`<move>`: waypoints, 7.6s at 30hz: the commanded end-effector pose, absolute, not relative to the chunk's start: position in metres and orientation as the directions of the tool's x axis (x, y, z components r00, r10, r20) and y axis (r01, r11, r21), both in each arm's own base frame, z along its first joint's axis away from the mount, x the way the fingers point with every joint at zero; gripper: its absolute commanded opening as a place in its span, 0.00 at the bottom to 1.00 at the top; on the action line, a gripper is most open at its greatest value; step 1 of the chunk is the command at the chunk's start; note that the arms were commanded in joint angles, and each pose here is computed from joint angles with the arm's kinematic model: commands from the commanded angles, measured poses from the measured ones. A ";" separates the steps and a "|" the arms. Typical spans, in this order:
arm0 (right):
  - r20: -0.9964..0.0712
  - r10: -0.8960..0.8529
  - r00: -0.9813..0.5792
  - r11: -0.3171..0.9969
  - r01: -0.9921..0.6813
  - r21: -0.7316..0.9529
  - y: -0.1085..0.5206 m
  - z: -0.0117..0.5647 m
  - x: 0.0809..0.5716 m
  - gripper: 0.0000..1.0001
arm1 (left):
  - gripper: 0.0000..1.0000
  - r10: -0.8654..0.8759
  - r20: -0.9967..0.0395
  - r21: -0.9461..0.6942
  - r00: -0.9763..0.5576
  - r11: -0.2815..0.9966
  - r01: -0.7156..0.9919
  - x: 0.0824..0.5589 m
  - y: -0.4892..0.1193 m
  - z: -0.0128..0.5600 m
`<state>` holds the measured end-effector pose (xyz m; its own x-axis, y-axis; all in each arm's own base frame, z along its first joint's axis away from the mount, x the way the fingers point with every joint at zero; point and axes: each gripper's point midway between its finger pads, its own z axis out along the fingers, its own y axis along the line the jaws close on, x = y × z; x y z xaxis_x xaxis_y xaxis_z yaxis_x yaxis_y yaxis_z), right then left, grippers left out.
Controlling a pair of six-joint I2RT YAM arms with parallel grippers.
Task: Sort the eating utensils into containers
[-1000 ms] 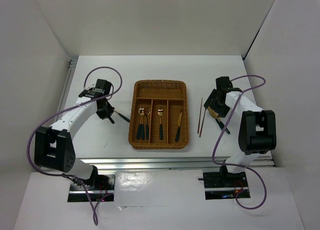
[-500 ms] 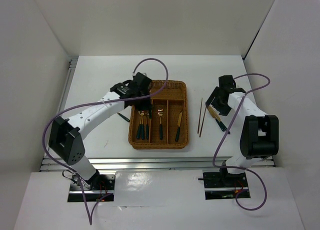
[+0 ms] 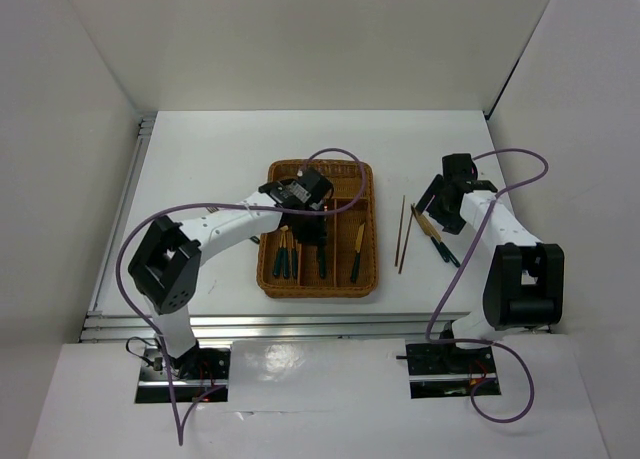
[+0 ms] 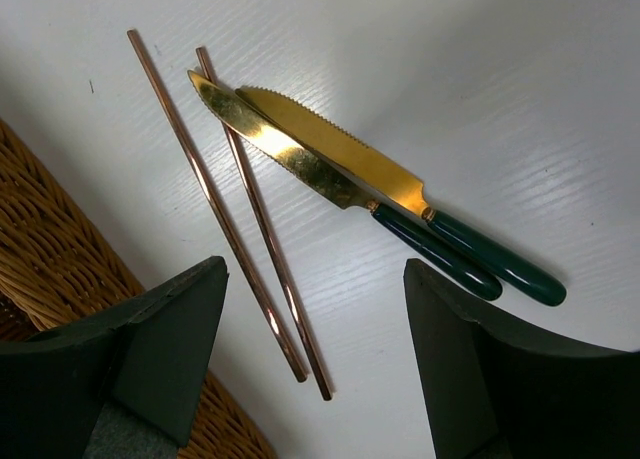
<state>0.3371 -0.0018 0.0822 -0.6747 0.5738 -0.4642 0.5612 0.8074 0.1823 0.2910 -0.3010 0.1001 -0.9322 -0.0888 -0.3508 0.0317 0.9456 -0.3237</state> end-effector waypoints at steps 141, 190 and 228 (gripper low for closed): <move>-0.440 0.596 -0.672 0.781 0.612 0.123 -0.011 0.066 0.293 0.79 | 0.27 0.000 -0.357 -0.223 -0.934 0.971 0.086 0.283 -0.318 0.080; -0.249 0.560 -0.790 0.820 0.571 0.033 -0.001 -0.009 0.293 0.08 | 0.61 -0.006 -0.469 -0.164 -0.883 0.983 0.081 0.323 -0.300 0.138; -0.293 0.247 -0.924 0.943 0.160 0.291 0.208 0.074 0.275 0.13 | 0.64 -0.315 -0.585 -0.280 -0.747 0.943 -0.178 0.330 -0.127 0.194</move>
<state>0.2716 0.2088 0.0858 -0.9258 0.2345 -0.2965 0.1343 0.9372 0.3218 0.3278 -0.1277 0.1824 -0.7683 -0.3236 -0.5523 -0.2099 0.9424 -0.2603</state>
